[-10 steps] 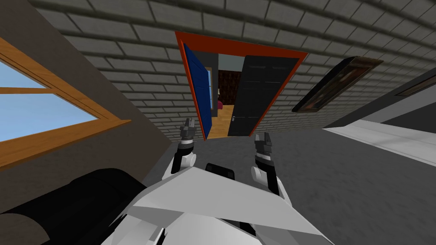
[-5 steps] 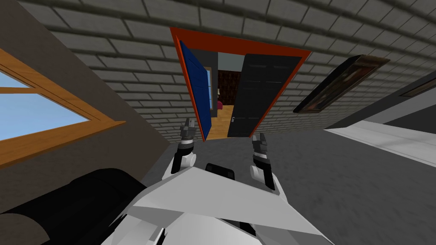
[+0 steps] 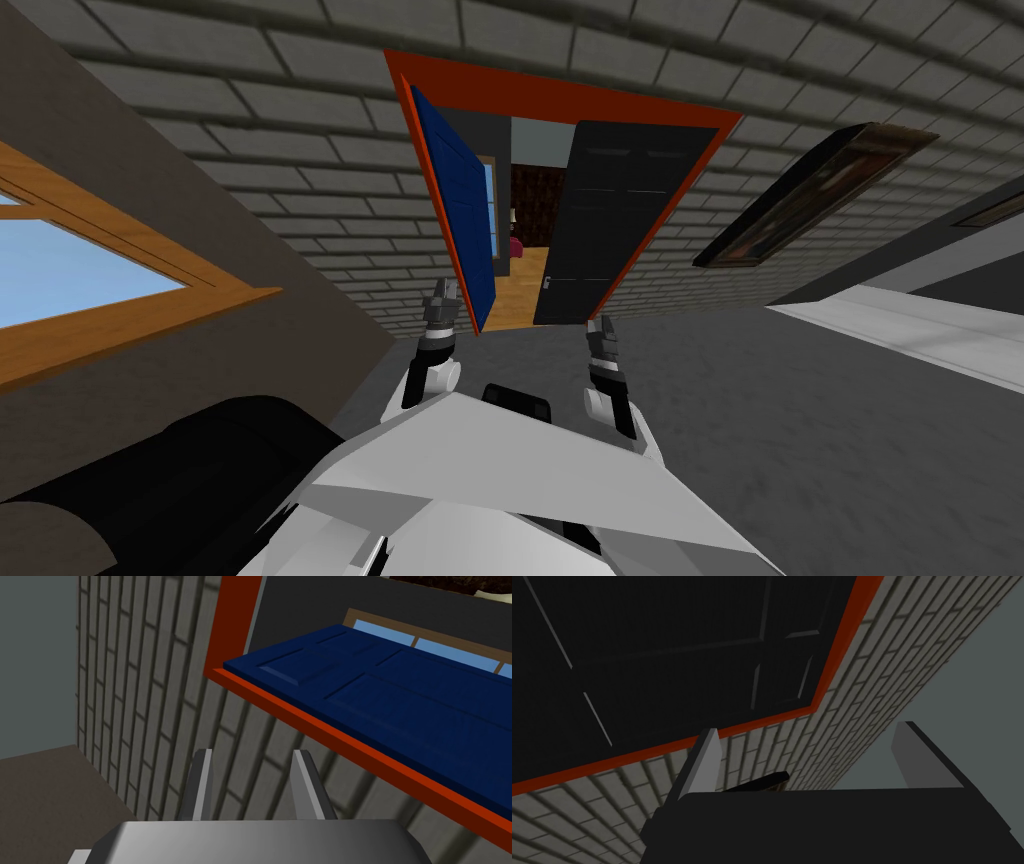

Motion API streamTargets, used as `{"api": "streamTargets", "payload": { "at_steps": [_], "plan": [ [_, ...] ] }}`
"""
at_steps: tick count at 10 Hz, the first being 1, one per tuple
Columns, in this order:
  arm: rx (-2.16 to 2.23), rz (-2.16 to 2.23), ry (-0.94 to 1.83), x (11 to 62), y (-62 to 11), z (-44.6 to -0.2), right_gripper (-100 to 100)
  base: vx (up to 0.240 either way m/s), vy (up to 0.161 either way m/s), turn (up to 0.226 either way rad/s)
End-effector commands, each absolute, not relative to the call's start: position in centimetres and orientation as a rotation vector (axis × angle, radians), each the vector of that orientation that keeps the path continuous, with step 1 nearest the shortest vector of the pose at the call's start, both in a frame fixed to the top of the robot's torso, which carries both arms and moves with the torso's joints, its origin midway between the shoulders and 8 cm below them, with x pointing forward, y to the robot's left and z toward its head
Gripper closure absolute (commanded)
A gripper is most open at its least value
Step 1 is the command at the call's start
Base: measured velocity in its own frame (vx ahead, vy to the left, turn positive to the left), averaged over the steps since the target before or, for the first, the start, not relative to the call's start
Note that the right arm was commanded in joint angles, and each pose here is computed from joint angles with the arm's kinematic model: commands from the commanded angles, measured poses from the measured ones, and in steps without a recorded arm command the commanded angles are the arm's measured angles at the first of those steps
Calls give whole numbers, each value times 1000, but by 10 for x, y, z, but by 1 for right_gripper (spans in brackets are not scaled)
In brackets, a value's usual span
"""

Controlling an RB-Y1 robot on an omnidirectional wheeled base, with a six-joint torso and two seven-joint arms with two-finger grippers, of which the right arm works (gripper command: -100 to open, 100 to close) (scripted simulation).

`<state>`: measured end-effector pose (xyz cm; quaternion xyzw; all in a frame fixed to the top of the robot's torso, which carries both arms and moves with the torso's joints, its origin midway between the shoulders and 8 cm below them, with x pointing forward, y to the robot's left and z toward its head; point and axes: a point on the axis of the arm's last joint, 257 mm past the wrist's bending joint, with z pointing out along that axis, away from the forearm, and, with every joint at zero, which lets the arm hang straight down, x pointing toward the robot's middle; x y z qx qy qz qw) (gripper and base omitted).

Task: Push the door open

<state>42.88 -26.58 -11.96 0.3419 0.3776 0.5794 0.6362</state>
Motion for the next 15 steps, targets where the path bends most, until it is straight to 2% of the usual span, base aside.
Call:
{"api": "streamTargets", "payload": {
  "at_steps": [1, 15],
  "plan": [
    [787, 1322, 883, 435, -265, -130, -100, 99, -25, 8],
    [851, 1319, 1059, 472, -244, -223, -100, 100, -35, 7]
  ]
}}
